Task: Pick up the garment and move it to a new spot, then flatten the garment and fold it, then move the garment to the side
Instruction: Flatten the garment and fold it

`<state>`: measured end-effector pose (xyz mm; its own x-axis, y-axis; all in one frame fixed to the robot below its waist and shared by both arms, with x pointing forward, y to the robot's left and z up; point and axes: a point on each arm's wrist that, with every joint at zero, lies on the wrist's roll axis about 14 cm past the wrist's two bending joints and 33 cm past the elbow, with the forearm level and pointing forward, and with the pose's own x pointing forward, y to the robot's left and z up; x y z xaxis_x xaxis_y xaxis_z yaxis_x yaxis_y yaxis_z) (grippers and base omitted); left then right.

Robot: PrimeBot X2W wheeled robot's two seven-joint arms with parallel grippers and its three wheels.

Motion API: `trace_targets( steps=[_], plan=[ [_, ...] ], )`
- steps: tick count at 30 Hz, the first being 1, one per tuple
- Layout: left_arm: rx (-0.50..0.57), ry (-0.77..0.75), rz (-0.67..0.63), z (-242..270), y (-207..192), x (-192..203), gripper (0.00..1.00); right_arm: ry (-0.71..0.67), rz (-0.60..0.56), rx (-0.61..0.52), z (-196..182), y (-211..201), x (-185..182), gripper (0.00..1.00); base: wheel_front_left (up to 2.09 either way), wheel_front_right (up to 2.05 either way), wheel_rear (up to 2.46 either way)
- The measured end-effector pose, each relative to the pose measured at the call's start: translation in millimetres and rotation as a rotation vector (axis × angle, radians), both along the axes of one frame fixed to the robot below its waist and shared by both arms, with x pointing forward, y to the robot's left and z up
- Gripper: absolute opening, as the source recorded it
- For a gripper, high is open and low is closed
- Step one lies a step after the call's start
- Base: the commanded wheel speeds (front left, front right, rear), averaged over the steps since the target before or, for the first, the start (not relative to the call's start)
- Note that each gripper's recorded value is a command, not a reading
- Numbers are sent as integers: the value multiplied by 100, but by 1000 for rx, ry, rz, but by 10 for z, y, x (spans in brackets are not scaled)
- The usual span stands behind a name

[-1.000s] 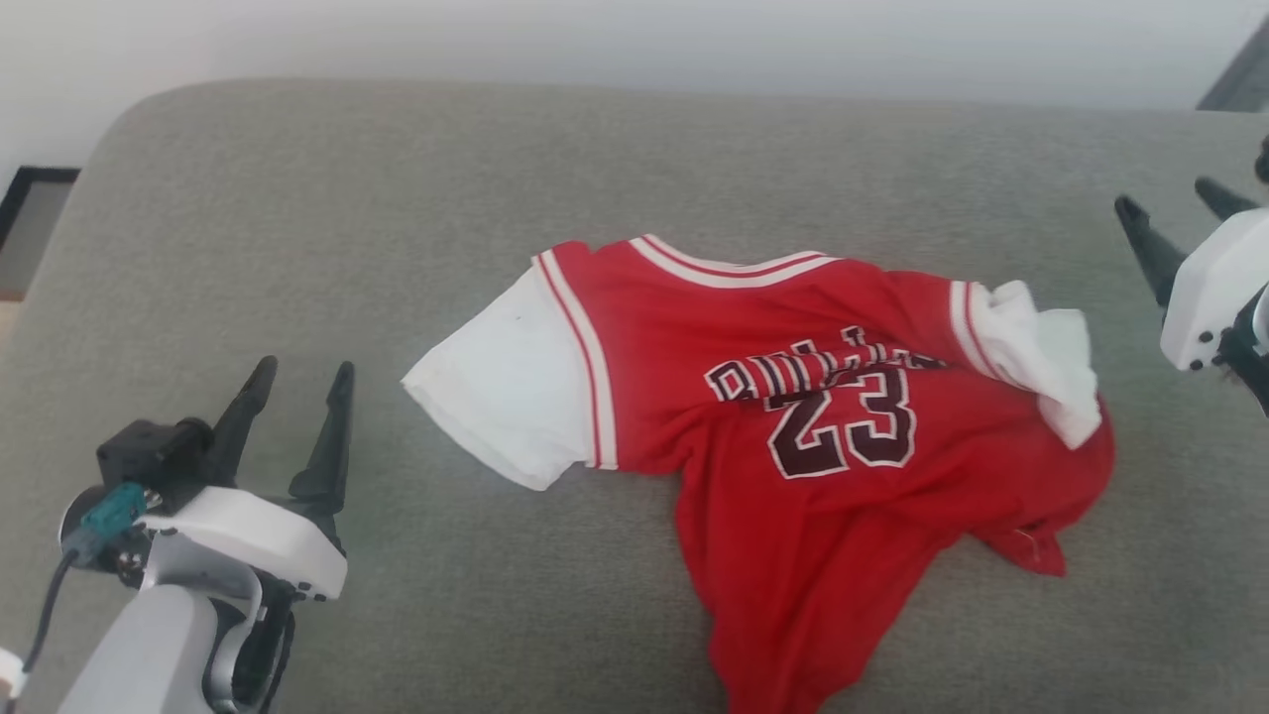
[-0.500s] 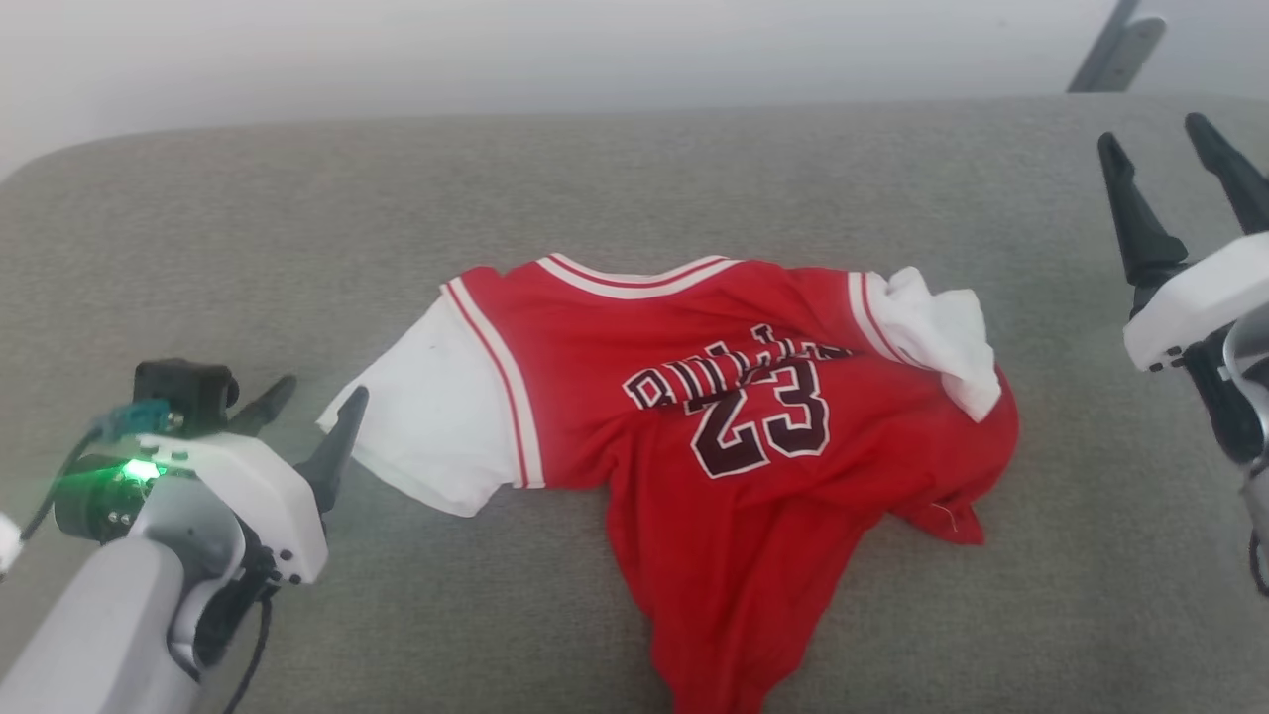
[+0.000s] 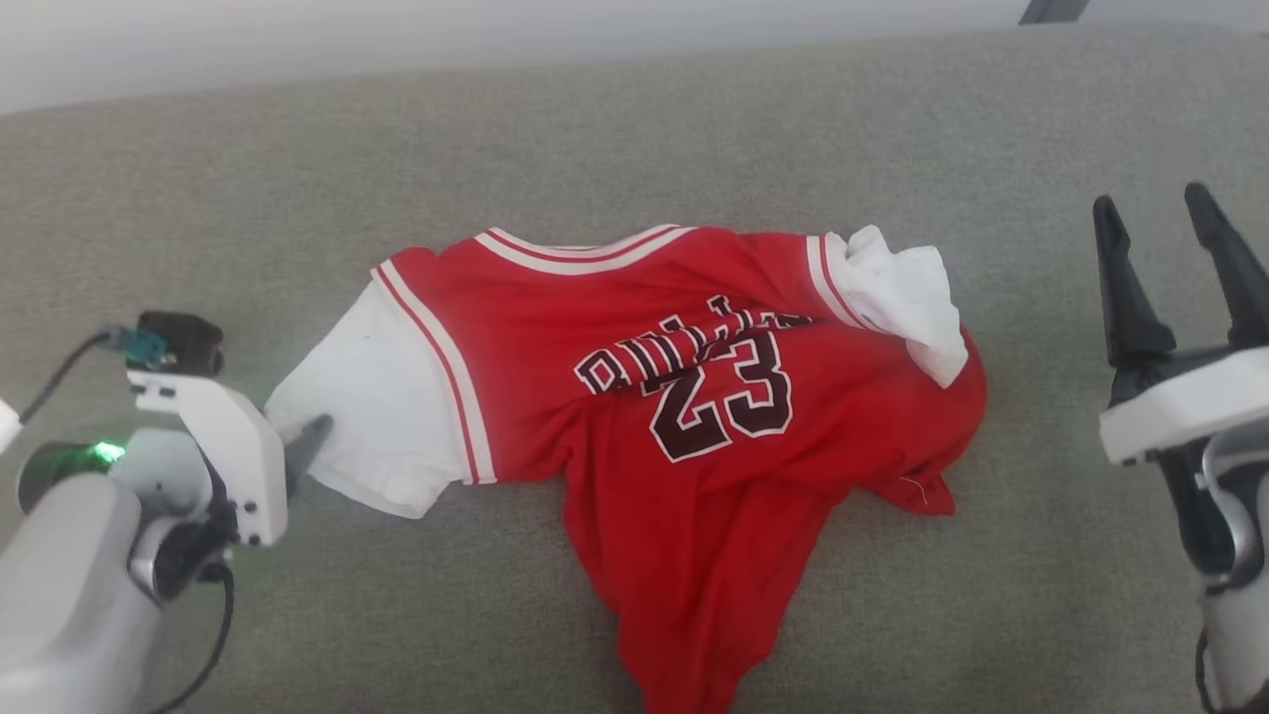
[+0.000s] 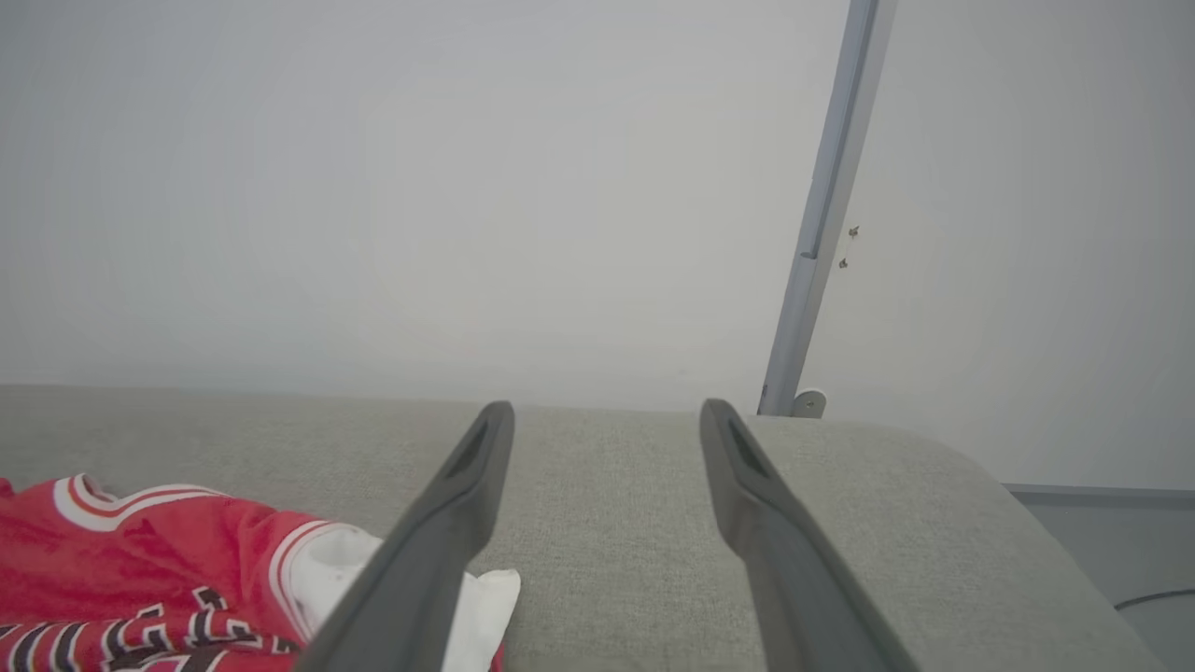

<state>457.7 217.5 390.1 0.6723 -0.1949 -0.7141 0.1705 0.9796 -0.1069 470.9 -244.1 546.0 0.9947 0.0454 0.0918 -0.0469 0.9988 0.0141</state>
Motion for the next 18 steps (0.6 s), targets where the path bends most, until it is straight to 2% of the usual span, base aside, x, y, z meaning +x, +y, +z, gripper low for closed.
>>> trace_targets(
  steps=[6,7,8,9,17,18],
  plan=[
    [17,99,11,-145,2,120,100,90,-15,22,-212,28,-126,100,0,0,0],
    [17,114,11,-161,-2,136,67,114,-12,31,-255,47,-140,100,0,0,0],
    [9,134,9,-182,-24,140,8,134,-9,39,-292,65,-152,100,0,0,0],
    [10,145,7,-195,-31,152,0,154,-2,44,-320,88,-156,100,0,0,0],
    [-1,145,-6,-225,-71,269,0,341,100,90,-569,358,-10,100,0,0,0],
    [-7,135,-3,-219,-73,288,0,402,136,69,-654,438,63,100,0,0,0]
  ],
)
